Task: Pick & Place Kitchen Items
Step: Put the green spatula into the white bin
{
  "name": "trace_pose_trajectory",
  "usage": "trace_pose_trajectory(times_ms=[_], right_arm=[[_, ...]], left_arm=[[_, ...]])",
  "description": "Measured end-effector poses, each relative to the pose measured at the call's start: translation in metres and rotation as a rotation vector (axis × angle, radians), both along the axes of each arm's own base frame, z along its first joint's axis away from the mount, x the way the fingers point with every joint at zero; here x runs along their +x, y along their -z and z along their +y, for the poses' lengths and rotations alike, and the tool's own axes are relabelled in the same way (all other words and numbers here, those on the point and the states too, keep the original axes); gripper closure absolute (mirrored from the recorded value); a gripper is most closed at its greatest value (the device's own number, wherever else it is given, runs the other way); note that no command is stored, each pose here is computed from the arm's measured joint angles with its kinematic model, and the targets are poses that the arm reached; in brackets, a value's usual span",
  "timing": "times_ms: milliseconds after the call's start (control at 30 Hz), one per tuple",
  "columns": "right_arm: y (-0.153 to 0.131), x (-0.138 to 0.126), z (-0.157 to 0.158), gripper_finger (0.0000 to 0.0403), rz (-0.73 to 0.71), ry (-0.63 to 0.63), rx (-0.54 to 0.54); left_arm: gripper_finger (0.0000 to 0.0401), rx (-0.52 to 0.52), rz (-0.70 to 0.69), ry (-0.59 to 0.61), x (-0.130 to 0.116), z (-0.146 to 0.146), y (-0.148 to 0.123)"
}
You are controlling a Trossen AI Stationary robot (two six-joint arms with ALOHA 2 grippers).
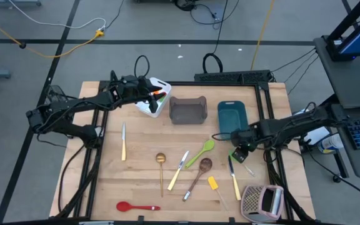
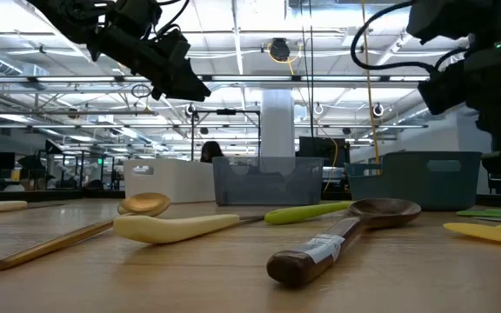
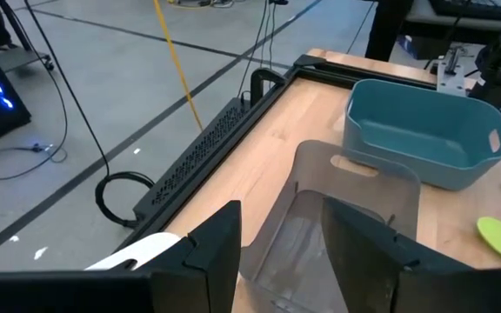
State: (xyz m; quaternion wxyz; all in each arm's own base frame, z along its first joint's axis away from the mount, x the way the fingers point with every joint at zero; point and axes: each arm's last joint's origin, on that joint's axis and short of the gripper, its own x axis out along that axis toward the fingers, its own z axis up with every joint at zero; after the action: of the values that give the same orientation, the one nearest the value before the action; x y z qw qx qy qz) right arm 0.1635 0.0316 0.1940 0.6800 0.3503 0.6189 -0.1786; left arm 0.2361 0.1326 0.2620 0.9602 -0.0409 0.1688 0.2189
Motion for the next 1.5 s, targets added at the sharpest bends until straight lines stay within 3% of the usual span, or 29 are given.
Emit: trace_pose_trajectory(times_ms=[300,833,967,1233,1500], right_arm=[[0.034,0.014,0.003,0.0238,0.047,-0.112,-0.029],[0.062,0.024,0.004,0.0242,0.096,-0.123,-0.065],[0.063,0.022,0.002,0.0274,0.114,-0.114,-0.102],[0.062,0.022,0.003,0.0379,0.103,-0.132,-0.068],[0.044,0.024,0.004,0.0384,-0.086,-0.162,-0.042]], left_arm=[[0.0235,-0.032,0.006,-0.009,-0.001,0.0,0.002],[0.0235,-0.038,0.025,-0.026,-0.001,0.0,0.003],[0.0235,-0.036,0.026,-0.033,-0.001,0.0,0.003],[0.0235,-0.035,0.025,-0.033,-0.001,0.0,0.003],[0.0235,-0.033,0.024,-0.033,-0.001,0.0,0.003]])
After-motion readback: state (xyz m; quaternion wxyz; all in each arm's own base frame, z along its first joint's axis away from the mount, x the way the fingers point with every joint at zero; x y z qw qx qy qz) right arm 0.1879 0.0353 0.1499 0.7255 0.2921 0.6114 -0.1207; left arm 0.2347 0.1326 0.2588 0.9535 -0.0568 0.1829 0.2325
